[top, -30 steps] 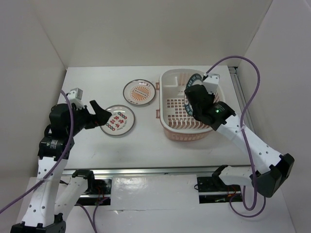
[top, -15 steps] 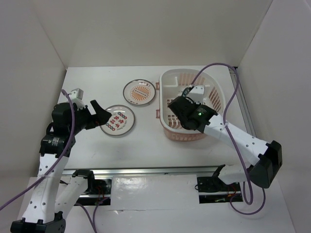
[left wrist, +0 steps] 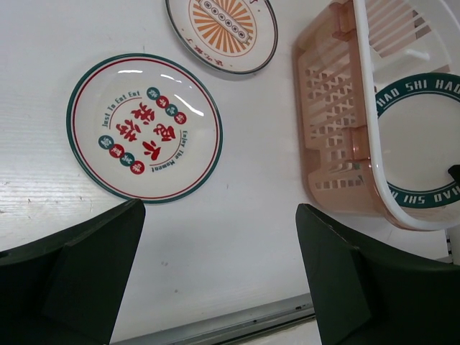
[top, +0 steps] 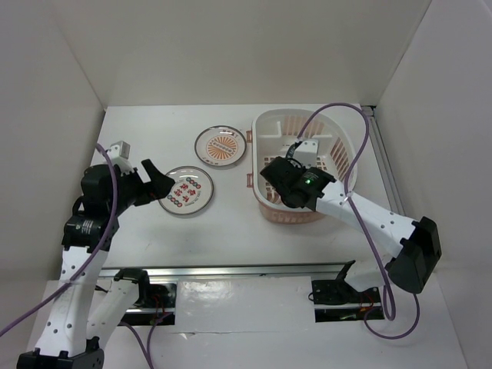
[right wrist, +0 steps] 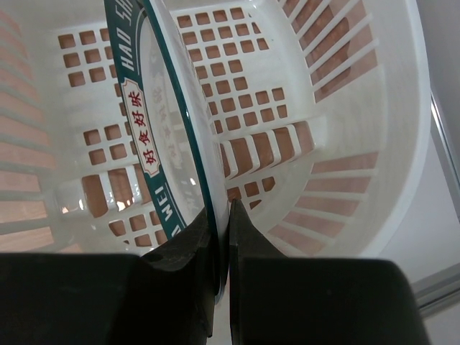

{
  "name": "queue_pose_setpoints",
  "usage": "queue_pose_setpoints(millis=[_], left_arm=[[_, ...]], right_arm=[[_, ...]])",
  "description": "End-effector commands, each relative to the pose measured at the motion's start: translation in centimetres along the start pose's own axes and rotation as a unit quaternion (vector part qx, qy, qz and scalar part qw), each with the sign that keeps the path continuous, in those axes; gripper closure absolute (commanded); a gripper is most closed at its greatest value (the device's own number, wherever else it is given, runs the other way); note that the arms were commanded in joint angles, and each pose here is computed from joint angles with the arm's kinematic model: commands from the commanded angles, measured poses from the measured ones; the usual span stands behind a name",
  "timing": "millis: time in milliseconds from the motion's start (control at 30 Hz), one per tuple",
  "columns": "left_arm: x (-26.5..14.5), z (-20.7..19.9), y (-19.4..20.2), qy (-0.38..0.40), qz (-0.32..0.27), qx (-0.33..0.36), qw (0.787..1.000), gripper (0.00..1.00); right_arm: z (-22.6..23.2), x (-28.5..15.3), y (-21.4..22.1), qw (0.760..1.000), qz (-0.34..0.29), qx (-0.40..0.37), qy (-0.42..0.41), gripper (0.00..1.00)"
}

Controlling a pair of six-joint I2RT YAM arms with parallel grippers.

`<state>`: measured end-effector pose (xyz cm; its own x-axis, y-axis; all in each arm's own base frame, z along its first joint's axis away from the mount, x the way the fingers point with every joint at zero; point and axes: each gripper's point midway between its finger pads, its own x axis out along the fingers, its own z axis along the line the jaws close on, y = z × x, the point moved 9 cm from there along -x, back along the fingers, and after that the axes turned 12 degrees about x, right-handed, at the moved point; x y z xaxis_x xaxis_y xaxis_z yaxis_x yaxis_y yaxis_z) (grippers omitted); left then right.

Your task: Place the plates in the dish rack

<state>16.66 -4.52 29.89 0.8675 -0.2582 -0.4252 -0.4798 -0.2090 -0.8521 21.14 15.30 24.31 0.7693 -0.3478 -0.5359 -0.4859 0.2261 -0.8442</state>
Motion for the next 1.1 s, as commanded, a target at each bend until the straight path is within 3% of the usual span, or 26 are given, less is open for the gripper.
queue_pose_setpoints(millis=[0,333,567,867,1033,1067], left_arm=[[0.0,0.0,0.0,0.0,-0.008,0.001,1.0,0.0],[0.0,0.1,0.0,-0.004,-0.01,0.001,1.0,0.0],[0.2,0.2,0.3,-0.006,-0.005,0.0,1.0,0.0],[0.5,0.5,0.8,-0.017,0.001,-0.002,1.0,0.0],[0.5,0.6,0.8,-0.022,0.0,-0.007,1.0,0.0],[0.5,0.6,0.8,-0.022,0.0,-0.007,1.0,0.0]], right_arm=[[0.2,-0.3,-0.4,0.999,-0.028,0.021,0.004,1.0],[1.2,0.1,0.8,1.0,-0.018,0.003,0.013,0.99],[2.0,-0.1,1.7,1.0,-0.011,-0.007,0.015,0.86],[2.3,-0.3,1.5,1.0,-0.004,-0.002,0.005,0.54],[2.6,-0.8,1.1,1.0,-0.006,0.0,-0.001,0.25],[2.7,-0.9,0.9,1.0,-0.007,0.004,-0.004,0.06]])
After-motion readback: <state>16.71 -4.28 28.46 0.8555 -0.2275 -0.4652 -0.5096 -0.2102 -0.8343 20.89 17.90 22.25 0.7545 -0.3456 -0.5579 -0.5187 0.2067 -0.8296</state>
